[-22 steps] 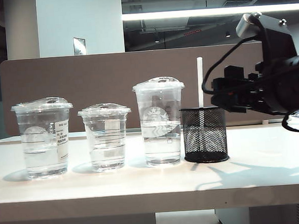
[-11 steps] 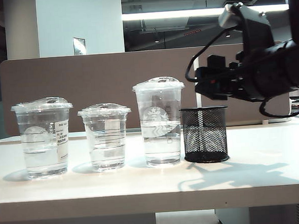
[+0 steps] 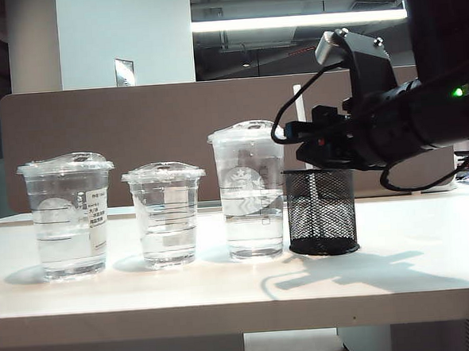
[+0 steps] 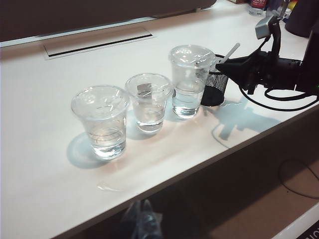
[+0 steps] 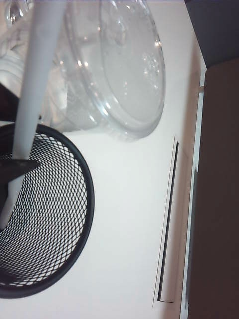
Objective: Pick up the straw and insert it into the medium coffee cup.
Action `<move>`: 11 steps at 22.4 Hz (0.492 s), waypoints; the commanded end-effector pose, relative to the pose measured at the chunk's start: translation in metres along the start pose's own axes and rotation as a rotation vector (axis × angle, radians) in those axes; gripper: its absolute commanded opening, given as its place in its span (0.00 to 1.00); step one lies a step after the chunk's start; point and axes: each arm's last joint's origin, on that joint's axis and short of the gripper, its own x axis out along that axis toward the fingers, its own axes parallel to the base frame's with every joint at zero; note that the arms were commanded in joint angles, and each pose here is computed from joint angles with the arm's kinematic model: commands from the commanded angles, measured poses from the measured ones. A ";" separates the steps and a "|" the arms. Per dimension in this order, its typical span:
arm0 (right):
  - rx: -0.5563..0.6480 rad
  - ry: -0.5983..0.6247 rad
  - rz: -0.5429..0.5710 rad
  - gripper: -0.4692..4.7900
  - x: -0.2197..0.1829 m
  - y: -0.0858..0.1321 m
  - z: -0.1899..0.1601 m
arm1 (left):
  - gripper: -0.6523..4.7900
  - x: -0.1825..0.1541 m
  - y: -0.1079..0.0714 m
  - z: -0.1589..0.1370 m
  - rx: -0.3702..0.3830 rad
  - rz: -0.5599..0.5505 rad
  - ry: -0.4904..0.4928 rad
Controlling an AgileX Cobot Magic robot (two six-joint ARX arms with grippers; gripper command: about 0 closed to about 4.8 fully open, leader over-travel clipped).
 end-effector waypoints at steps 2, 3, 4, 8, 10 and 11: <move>-0.001 -0.023 0.003 0.23 0.002 0.001 0.004 | 0.11 0.000 0.000 0.001 -0.001 -0.008 -0.007; -0.002 -0.023 0.003 0.22 0.002 0.000 0.004 | 0.11 0.000 0.000 0.001 -0.001 -0.008 -0.006; -0.005 -0.023 0.000 0.22 0.002 0.000 0.004 | 0.11 0.000 0.000 0.001 -0.001 -0.008 -0.006; -0.057 -0.041 -0.005 0.16 0.001 0.000 0.006 | 0.11 0.000 0.000 0.001 -0.001 -0.008 -0.007; -0.072 -0.066 -0.005 0.16 0.001 0.000 0.009 | 0.11 0.000 0.000 0.001 -0.001 -0.007 -0.007; -0.083 -0.079 -0.005 0.16 0.001 0.000 0.010 | 0.11 0.000 0.000 0.001 -0.001 -0.007 -0.007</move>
